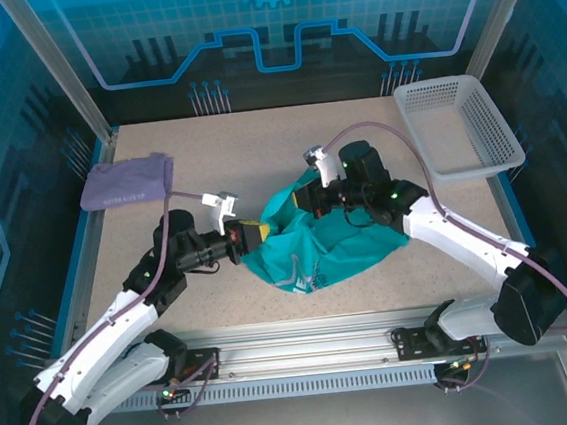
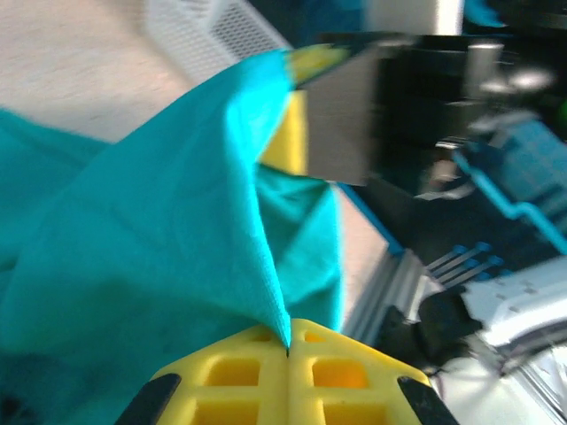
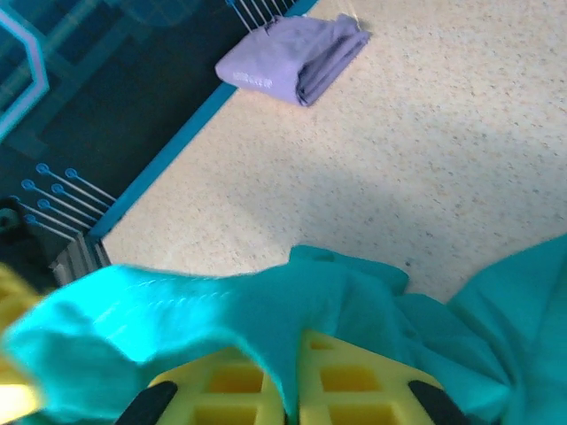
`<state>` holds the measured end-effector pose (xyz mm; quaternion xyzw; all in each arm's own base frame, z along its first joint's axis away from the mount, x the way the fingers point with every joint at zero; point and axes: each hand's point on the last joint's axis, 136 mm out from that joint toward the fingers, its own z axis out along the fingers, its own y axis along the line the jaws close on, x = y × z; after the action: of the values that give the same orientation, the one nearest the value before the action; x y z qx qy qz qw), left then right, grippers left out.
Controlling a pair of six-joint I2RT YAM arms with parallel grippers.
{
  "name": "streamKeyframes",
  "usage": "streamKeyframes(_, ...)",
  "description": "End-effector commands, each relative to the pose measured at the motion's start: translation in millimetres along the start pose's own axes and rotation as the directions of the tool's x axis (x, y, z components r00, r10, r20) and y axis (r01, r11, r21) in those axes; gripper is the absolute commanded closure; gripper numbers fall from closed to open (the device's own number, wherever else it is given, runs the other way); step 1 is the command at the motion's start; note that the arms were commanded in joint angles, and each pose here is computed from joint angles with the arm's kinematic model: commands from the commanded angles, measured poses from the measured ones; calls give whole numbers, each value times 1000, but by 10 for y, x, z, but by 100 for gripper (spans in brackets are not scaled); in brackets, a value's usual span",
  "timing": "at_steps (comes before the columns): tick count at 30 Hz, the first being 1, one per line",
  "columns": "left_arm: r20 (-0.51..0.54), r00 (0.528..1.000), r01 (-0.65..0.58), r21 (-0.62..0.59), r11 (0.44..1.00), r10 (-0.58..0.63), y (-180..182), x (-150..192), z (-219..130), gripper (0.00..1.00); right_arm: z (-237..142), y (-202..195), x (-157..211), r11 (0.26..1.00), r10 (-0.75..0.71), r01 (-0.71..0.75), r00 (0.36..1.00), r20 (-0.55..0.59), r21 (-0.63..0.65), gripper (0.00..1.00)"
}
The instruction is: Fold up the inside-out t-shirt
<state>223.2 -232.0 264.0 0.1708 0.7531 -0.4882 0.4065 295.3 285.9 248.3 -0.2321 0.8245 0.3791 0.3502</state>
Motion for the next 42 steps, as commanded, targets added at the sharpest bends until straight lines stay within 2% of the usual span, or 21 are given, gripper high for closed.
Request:
streamKeyframes(1, 70, 986, -160, 229, 960, 148, -485, -160, -93, 100, -68, -24, 157, 1000, -16, 13, 991, -131, -23, 85)
streamKeyframes(5, 113, 980, -187, 248, 951, 163, -549, -224, -131, 100, -127, -114, 220, 1000, -7, 6, 982, -188, -7, 81)
streamKeyframes(9, 146, 977, -184, 210, 960, 156, -497, -302, -124, 100, -267, -32, 270, 996, -86, 82, 977, -197, -30, 72)
streamKeyframes(14, 167, 976, -171, 188, 967, 140, -444, -346, -100, 100, -577, 178, 145, 973, -231, 227, 969, -89, -46, 61)
streamKeyframes(19, 159, 979, -158, 179, 971, 130, -401, -338, -63, 100, -725, 506, 54, 930, -351, 354, 935, 40, -99, 56)
streamKeyframes(24, 147, 981, -148, 170, 974, 124, -372, -326, -44, 100, -708, 676, 72, 892, -438, 442, 897, 62, -97, 57)
streamKeyframes(27, 142, 982, -148, 168, 975, 124, -364, -317, -41, 100, -680, 904, 160, 854, -466, 473, 881, 85, -215, 69)
streamKeyframes(30, 141, 982, -148, 170, 974, 125, -368, -317, -42, 100, -562, 946, 200, 854, -444, 443, 894, 63, -272, 73)
streamKeyframes(37, 132, 983, -147, 179, 973, 124, -382, -298, -40, 100, -300, 919, 177, 861, -411, 402, 911, 40, -312, 74)
streamKeyframes(42, 128, 984, -146, 179, 973, 124, -381, -290, -42, 100, -211, 916, 182, 854, -413, 401, 910, 36, -333, 69)
